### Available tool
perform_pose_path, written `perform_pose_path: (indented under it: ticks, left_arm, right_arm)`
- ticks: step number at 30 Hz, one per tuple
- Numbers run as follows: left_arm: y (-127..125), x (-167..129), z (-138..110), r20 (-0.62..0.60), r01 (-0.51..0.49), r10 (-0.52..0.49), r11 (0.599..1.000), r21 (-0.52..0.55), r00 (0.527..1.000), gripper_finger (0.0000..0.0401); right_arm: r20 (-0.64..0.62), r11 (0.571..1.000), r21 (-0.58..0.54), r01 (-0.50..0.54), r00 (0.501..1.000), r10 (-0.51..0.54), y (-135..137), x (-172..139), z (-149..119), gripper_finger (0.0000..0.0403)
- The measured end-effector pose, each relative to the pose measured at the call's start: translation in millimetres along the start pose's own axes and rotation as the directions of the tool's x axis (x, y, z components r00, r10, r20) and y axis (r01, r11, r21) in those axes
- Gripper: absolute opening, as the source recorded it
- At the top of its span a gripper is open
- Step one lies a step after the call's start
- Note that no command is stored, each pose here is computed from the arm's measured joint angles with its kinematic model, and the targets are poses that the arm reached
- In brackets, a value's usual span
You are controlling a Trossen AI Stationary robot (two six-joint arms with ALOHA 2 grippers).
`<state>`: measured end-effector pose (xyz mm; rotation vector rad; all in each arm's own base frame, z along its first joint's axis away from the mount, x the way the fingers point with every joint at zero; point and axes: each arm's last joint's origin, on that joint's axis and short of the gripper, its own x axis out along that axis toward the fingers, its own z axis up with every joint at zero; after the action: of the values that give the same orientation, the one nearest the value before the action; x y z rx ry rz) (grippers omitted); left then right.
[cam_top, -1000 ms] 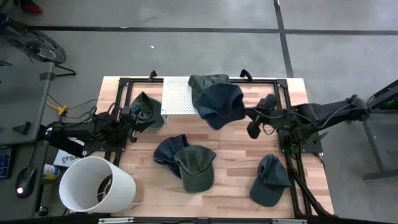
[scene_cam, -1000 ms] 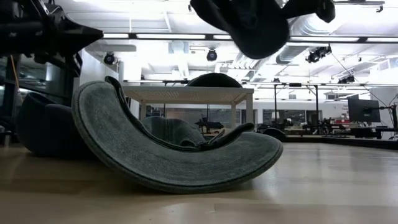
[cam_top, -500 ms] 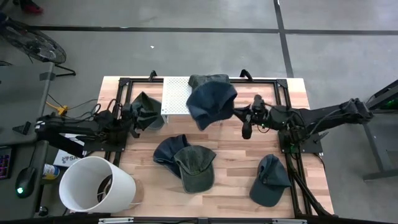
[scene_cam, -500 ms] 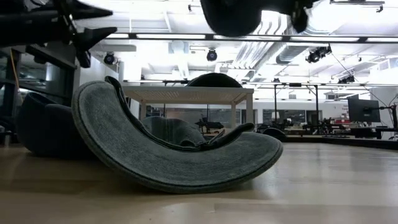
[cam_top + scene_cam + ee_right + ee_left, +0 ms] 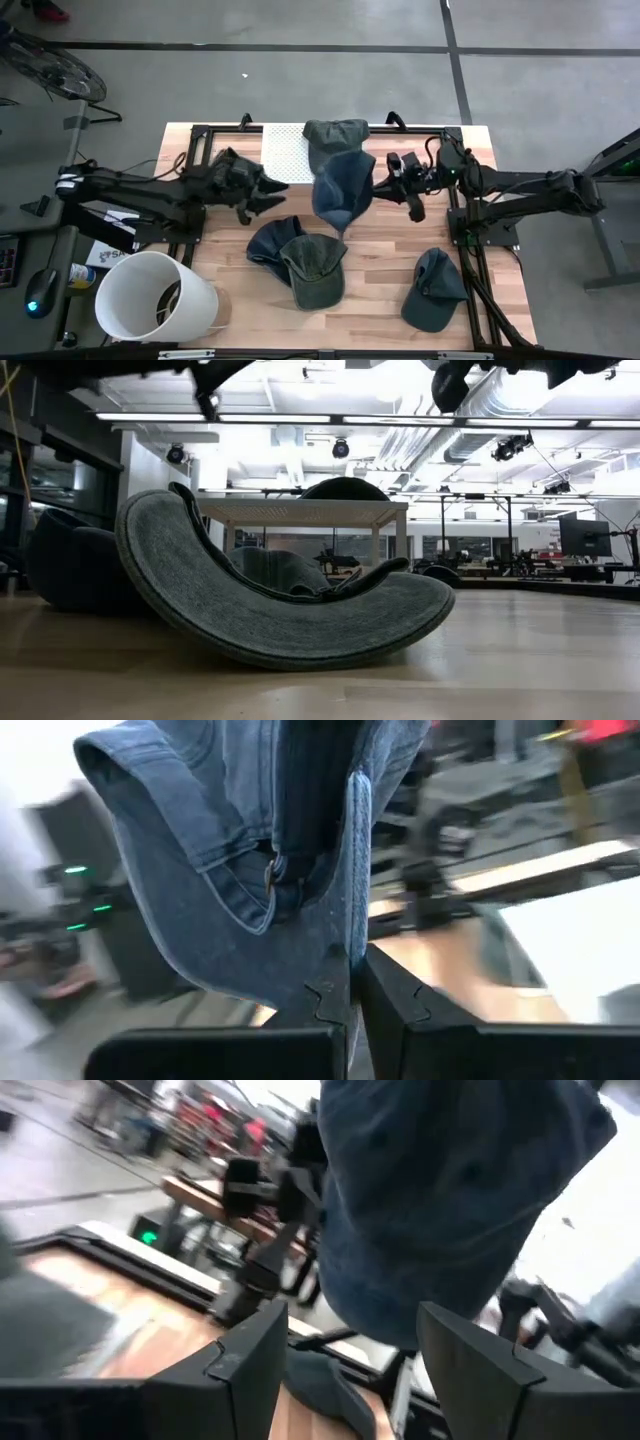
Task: Pick & Place hat
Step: Put the top right blue cap on the shelf
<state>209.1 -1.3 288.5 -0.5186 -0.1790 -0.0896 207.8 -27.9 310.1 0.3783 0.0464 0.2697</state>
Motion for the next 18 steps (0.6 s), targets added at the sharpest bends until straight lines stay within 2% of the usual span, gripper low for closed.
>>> perform_pose_path:
  ticks: [3, 7, 10, 18]
  left_arm:
    - [-6, 22, 10, -0.014, 0.043, -0.043, 0.999, 0.004, 0.999, 0.0221]
    - [-17, 45, 25, -0.025, 0.131, -0.131, 0.991, 0.007, 0.991, 0.0221]
    - [-24, 57, 36, -0.021, 0.168, -0.167, 0.985, 0.035, 0.986, 0.0221]
    - [-38, 66, 56, -0.011, 0.153, -0.153, 0.976, 0.156, 0.988, 0.0221]
  right_arm:
    - [-0.042, 0.991, 0.044, -0.129, 0.991, 0.131, -2, -4, 2, 0.0003]
    - [-0.077, 0.976, 0.067, -0.207, 0.974, 0.212, -5, -7, 3, 0.0003]
    - [-0.085, 0.977, 0.084, -0.195, 0.976, 0.202, -8, -9, 3, 0.0003]
    - [-0.107, 0.991, 0.077, -0.113, 0.987, 0.120, -16, -12, 0, 0.0003]
